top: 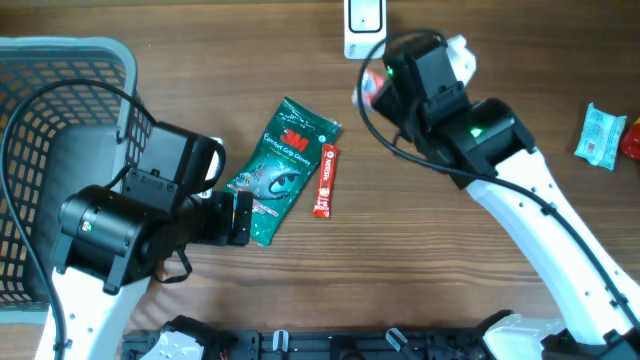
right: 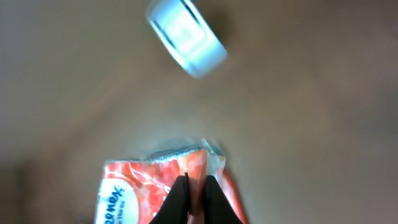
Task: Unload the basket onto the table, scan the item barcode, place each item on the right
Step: 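Lift the red packet and hold it at the scanner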
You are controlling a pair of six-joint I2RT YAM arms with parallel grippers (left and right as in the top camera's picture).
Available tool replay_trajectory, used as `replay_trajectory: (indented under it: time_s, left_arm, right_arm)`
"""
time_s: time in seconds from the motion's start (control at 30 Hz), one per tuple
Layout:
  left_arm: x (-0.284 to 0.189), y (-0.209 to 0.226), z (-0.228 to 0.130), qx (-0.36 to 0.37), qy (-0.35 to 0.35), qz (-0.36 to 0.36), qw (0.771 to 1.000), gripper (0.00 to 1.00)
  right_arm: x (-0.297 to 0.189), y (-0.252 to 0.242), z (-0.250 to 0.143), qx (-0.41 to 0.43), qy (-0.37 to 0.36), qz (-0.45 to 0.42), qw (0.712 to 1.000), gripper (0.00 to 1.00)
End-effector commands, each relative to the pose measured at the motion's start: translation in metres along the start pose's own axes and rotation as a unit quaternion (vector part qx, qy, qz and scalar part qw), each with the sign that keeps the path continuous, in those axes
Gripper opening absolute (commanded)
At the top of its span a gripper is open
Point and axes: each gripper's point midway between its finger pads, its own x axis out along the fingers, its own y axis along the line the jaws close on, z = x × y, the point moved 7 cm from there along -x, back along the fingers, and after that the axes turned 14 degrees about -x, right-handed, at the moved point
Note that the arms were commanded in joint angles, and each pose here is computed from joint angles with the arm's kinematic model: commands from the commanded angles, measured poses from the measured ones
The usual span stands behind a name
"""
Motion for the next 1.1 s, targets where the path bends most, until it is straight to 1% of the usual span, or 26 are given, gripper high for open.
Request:
replay_trajectory:
  time_s: [0.0, 0.1, 0.27, 0.3, 0.4, 0.5, 0.57, 0.63, 0.7, 0.8, 0.87, 0.97, 1.07]
  left_arm:
    - [-0.003, 0.000, 0.000, -0.007, -0.004, -0.006, 1.000, 1.00]
    - [-0.003, 0.000, 0.000, -0.007, -0.004, -0.006, 1.000, 1.00]
    - [-0.003, 0.000, 0.000, -0.007, -0.004, -0.006, 1.000, 1.00]
    - [-0.003, 0.000, 0.000, -0.007, -0.004, -0.006, 1.000, 1.00]
    - [-0.003, 0.000, 0.000, -0.007, -0.004, -0.006, 1.000, 1.00]
    - [-0.003, 0.000, 0.000, -0.007, -0.004, -0.006, 1.000, 1.00]
    - [-0.003, 0.000, 0.000, -0.007, -0.004, -0.006, 1.000, 1.00]
    - [-0.003, 0.000, 0.000, -0.007, -0.004, -0.006, 1.000, 1.00]
    - [-0.003, 0.000, 0.000, -0.007, -0.004, -0.006, 1.000, 1.00]
    - [-0.003, 0.000, 0.000, -0.007, -0.004, -0.006, 1.000, 1.00]
    - [-0.003, 0.000, 0.000, -0.007, -0.004, -0.006, 1.000, 1.00]
    - [-0.003, 0.000, 0.000, -0.007, -0.004, -0.006, 1.000, 1.00]
    - [-0.003, 0.000, 0.000, -0.007, -0.004, -0.006, 1.000, 1.00]
  right_arm:
    - [0.024, -0.003, 0.016, -0.122, -0.098, -0.033, 0.987, 0.04]
    - [0.055, -0.004, 0.029, -0.175, -0.157, -0.047, 0.971, 0.05]
    - [0.110, -0.015, 0.044, -0.142, -0.196, -0.066, 0.968, 0.04]
    - [0.136, -0.017, 0.051, -0.147, -0.216, -0.046, 0.964, 0.04]
    - [0.172, -0.008, 0.055, -0.191, -0.241, 0.039, 0.951, 0.04]
    - [0.207, -0.013, 0.059, -0.178, -0.289, 0.083, 0.937, 0.04]
    - [0.224, -0.017, 0.055, -0.181, -0.307, 0.107, 0.928, 0.04]
    - [0.239, -0.012, 0.047, -0.209, -0.317, 0.148, 0.913, 0.04]
    - [0.253, -0.009, 0.040, -0.215, -0.319, 0.171, 0.907, 0.04]
    - [0.277, -0.007, 0.036, -0.217, -0.313, 0.170, 0.909, 0.04]
    - [0.285, -0.006, 0.036, -0.217, -0.313, 0.170, 0.909, 0.04]
    - [0.286, -0.006, 0.040, -0.217, -0.321, 0.162, 0.907, 0.04]
    - [0.283, -0.003, 0.045, -0.239, -0.333, 0.155, 0.899, 0.04]
